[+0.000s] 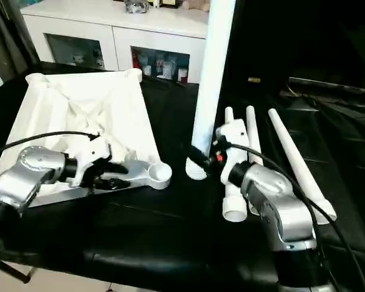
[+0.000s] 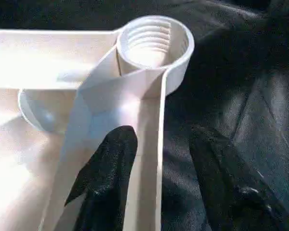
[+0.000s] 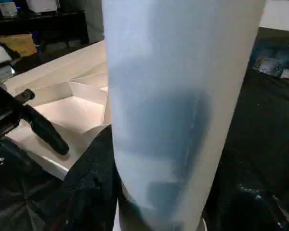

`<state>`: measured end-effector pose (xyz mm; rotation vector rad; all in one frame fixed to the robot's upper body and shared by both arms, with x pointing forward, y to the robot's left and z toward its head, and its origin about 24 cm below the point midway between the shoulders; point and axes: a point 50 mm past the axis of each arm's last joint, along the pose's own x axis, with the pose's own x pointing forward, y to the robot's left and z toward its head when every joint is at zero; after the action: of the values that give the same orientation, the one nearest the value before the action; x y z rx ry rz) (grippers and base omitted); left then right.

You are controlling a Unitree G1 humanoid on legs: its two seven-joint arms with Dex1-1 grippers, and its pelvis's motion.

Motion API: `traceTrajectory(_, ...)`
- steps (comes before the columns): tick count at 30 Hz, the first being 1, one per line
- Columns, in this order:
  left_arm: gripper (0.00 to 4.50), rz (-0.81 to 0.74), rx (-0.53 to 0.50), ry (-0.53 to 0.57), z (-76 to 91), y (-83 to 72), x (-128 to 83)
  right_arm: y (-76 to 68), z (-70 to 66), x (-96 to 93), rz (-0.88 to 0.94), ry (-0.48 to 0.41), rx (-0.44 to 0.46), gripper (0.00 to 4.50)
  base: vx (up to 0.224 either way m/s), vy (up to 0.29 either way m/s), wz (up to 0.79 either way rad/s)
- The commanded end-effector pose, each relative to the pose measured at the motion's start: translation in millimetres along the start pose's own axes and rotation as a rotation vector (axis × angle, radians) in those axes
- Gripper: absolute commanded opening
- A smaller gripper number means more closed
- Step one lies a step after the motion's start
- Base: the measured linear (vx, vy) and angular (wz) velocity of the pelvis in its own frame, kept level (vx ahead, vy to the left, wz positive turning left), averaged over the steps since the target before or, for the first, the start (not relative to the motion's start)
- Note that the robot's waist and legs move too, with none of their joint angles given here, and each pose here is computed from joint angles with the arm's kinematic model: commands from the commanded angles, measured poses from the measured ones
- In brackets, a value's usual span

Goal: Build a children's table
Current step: Insert table leg to table base

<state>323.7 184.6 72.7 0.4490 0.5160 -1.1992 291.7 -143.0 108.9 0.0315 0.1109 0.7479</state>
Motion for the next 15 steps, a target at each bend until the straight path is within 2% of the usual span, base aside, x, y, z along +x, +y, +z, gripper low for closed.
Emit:
traceTrajectory(1,1.78,0.000,0.026,0.005,4.0,3.4,-0.5,0.1,5.8,-1.9,0.007,-0.013,-0.010,1.89,0.000,0.000,0.00)
traceTrajectory(3,1.68,0.004,0.026,0.010,2.6,4.8,-0.4,-0.2,6.2,-1.9,0.005,-0.014,-0.010,1.89,0.000,0.000,0.00)
traceTrajectory(4,1.39,0.009,0.029,0.017,0.4,6.9,-0.1,-0.3,6.6,-1.9,0.004,-0.015,-0.011,1.89,0.000,0.000,0.00)
traceTrajectory(7,1.37,0.013,0.028,0.026,-1.9,8.9,0.6,-0.3,6.8,-2.1,0.005,-0.015,-0.013,1.89,0.000,0.000,0.00)
traceTrajectory(9,1.04,0.013,0.032,0.039,-3.8,10.0,0.8,-0.1,6.9,-2.2,0.006,-0.015,-0.015,1.89,0.000,0.000,0.00)
traceTrajectory(15,0.58,0.010,0.042,0.071,-9.4,10.5,2.0,-0.2,6.7,-2.4,0.008,-0.013,-0.017,1.89,0.000,0.000,0.00)
